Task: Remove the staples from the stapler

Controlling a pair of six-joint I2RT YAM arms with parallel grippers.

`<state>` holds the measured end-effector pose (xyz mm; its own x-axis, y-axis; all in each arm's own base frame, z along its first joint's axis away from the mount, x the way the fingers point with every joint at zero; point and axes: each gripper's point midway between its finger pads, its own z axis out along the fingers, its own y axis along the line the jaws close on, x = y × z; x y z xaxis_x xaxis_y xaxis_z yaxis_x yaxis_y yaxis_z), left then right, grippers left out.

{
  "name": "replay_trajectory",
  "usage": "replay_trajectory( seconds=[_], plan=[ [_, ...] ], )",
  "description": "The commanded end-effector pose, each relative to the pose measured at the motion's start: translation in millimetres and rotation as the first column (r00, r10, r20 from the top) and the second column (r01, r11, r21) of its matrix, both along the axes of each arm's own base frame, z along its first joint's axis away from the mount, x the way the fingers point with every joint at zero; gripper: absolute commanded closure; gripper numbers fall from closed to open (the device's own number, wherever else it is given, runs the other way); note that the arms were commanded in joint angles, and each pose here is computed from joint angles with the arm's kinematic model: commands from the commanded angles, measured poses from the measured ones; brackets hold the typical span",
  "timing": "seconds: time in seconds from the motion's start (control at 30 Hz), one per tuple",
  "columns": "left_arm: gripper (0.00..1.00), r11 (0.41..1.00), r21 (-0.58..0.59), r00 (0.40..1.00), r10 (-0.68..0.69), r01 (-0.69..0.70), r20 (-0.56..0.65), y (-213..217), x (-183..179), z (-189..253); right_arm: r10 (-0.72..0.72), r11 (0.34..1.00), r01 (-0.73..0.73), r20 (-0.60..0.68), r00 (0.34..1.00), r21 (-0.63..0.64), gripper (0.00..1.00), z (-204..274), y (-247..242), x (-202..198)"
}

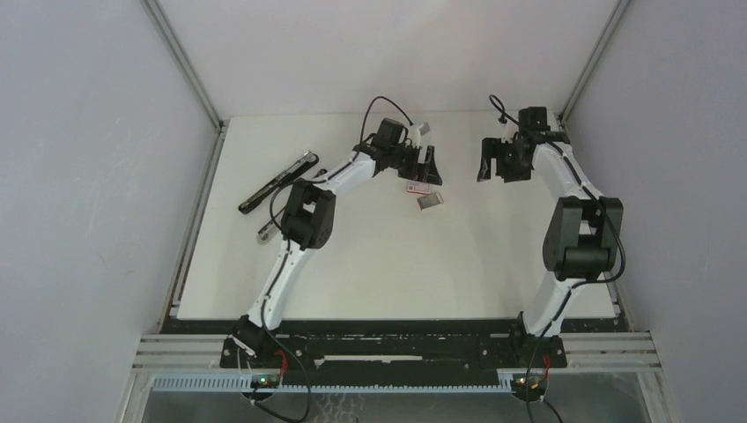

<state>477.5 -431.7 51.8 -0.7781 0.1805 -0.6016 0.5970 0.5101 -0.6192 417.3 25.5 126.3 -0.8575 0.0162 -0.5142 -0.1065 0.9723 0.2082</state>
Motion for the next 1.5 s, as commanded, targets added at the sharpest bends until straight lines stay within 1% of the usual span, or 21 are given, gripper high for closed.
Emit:
replay_trajectory(
  seconds=[0.0, 0.07, 0.17, 0.33, 0.37, 0.5, 0.53, 0.6, 0.7, 0.73, 0.8, 0.93, 1.13, 1.3, 1.47],
  plan=[
    [0.06, 0.997, 0.054, 0.997, -0.063, 0.060, 0.046, 3, -19, 21, -0.018, 0.999, 0.019, -0.047, 0.999, 0.025, 0.23, -12, 12, 14],
    [0.03, 0.997, 0.067, 0.997, -0.044, 0.040, 0.058, 7, -16, 25, -0.016, 1.000, 0.015, -0.042, 0.999, -0.018, 0.23, -18, 16, 20],
    [0.03, 0.998, 0.056, 0.996, -0.021, 0.016, 0.082, 14, -9, 40, -0.024, 0.996, 0.020, -0.047, 0.999, -0.084, 0.23, -29, 19, 31],
    [0.01, 0.999, 0.031, 0.996, -0.013, 0.010, 0.093, 30, -5, 59, -0.011, 0.994, 0.004, -0.070, 0.998, -0.106, 0.23, -44, 34, 53],
    [0.00, 1.000, 0.025, 0.995, -0.011, 0.009, 0.102, 34, -4, 64, -0.005, 0.994, -0.002, -0.071, 0.997, -0.106, 0.22, -46, 37, 58],
    [0.00, 1.000, 0.010, 0.986, 0.009, -0.010, 0.166, 52, 1, 96, 0.024, 0.992, -0.035, -0.094, 0.995, -0.120, 0.23, -53, 52, 68],
    [0.00, 0.999, 0.016, 0.984, 0.035, -0.038, 0.172, 67, 9, 100, 0.034, 0.991, -0.046, -0.099, 0.995, -0.123, 0.22, -56, 56, 69],
    [0.00, 0.997, 0.026, 0.978, 0.060, -0.067, 0.198, 87, 11, 114, 0.050, 0.989, -0.065, -0.112, 0.992, -0.134, 0.23, -61, 64, 69],
    [0.00, 0.993, 0.063, 0.968, 0.085, -0.102, 0.237, 118, 6, 124, 0.066, 0.982, -0.086, -0.123, 0.990, -0.166, 0.22, -68, 72, 69],
    [0.00, 0.990, 0.087, 0.968, 0.087, -0.110, 0.237, 128, 0, 118, 0.068, 0.979, -0.090, -0.122, 0.990, -0.182, 0.22, -70, 73, 69],
    [0.00, 0.987, 0.109, 0.963, 0.088, -0.119, 0.256, 145, -9, 121, 0.070, 0.973, -0.096, -0.128, 0.989, -0.210, 0.21, -74, 76, 68],
    [0.00, 0.980, 0.149, 0.957, 0.083, -0.128, 0.277, 173, -28, 121, 0.087, 0.959, -0.118, -0.128, 0.988, -0.259, 0.20, -79, 83, 67],
    [0.00, 0.947, 0.267, 0.936, 0.081, -0.179, 0.343, 211, -46, 113, 0.098, 0.931, -0.139, -0.134, 0.986, -0.337, 0.19, -88, 92, 69],
    [0.00, 0.921, 0.321, 0.910, 0.075, -0.220, 0.408, 230, -51, 117, 0.120, 0.915, -0.166, -0.146, 0.982, -0.368, 0.18, -97, 101, 68],
    [0.00, 0.916, 0.330, 0.892, 0.060, -0.227, 0.447, 235, -55, 126, 0.159, 0.915, -0.203, -0.151, 0.976, -0.348, 0.18, -103, 117, 67]
  ],
)
